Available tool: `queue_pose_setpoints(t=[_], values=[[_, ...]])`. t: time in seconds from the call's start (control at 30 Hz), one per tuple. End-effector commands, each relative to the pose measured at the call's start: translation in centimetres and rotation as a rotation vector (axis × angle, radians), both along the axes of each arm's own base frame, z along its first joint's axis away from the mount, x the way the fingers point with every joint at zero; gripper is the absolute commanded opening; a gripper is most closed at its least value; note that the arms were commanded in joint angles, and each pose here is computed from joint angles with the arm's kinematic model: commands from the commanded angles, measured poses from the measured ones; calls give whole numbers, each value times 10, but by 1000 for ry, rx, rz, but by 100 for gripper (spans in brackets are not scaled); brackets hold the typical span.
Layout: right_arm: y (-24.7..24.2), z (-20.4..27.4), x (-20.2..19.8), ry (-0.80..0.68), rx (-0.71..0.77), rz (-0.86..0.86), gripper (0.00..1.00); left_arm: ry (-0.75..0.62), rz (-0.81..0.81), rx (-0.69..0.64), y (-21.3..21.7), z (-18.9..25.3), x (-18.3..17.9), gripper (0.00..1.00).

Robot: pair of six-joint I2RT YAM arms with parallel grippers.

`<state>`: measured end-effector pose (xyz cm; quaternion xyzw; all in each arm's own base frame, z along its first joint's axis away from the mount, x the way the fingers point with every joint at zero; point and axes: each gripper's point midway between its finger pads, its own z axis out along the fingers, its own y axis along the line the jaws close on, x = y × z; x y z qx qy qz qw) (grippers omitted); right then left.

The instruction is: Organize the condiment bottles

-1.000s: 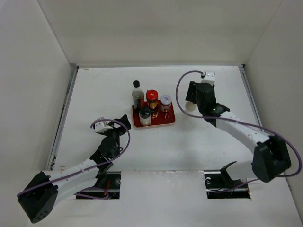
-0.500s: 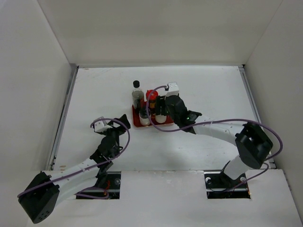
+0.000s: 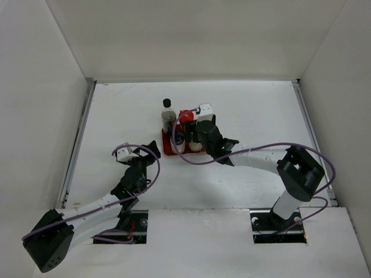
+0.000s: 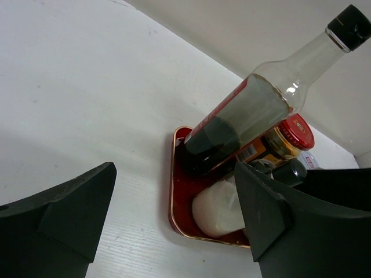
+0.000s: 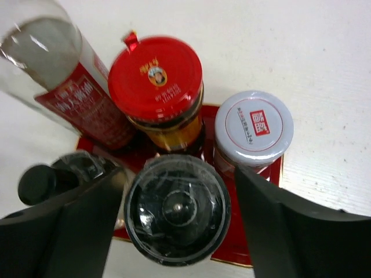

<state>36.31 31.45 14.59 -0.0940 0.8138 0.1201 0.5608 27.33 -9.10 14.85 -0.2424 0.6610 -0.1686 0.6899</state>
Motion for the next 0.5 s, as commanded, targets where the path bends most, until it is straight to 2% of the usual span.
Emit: queue_pose_setpoints(t=[0.0,0.13,0.27,0.37,0.47], values=[[7,45,9,-119,103,-27,85,-46,-5,-48,-4,19,5,83],[-1,62,3,-143,137,-36,100,-40,-8,-43,-5,18,6,86],[-15,90,-7,-181,189,-47,100,-51,-7,-50,-5,23,5,89],[-30,114,-17,-210,222,-60,100,-55,-11,-51,-5,24,5,100],[-51,134,-22,-245,256,-97,100,-37,-43,-25,-13,23,8,100]])
